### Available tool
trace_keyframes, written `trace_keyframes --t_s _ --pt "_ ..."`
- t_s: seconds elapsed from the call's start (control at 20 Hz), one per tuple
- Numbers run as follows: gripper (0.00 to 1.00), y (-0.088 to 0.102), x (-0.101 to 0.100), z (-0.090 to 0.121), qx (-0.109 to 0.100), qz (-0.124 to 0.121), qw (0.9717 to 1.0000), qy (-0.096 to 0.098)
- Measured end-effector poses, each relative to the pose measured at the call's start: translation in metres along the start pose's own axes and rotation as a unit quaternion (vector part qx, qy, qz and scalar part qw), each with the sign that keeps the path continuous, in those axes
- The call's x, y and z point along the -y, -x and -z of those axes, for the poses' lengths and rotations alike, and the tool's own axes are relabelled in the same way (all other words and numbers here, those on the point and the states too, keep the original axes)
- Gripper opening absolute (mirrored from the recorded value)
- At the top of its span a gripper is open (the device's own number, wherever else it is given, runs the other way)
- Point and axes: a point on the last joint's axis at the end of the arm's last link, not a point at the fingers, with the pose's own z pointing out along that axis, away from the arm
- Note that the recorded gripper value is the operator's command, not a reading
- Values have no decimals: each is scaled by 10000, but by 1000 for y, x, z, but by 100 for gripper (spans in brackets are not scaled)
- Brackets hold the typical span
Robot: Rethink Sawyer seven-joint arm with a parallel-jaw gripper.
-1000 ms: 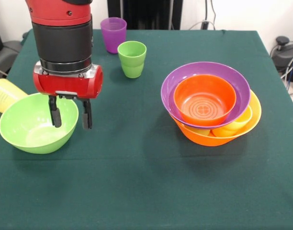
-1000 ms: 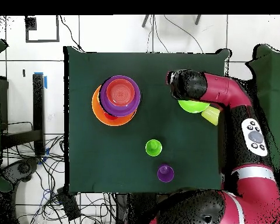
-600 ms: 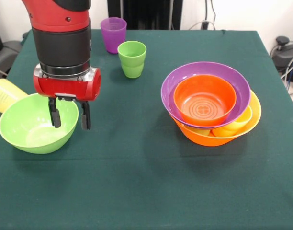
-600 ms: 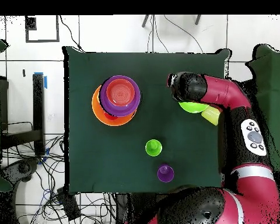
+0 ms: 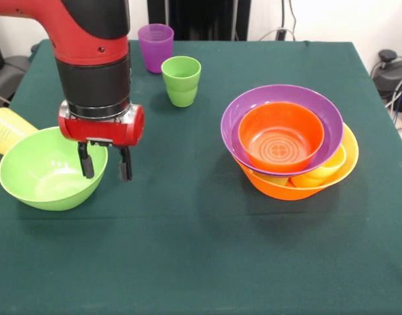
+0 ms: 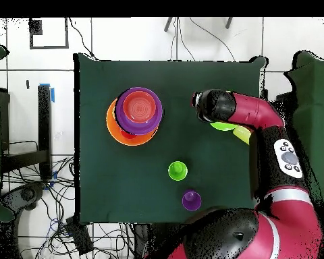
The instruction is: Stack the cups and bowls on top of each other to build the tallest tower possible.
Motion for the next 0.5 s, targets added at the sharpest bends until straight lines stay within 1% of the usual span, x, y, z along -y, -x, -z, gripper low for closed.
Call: trace_keyframes --t_s 0.2,0.25,0.5 --pt "100 -7 2 -7 -79 -16 10000 -2" --pt "100 -13 5 -12 -142 -26 9999 -20" --pt "100 -23 12 -18 -245 -49 9997 -79"
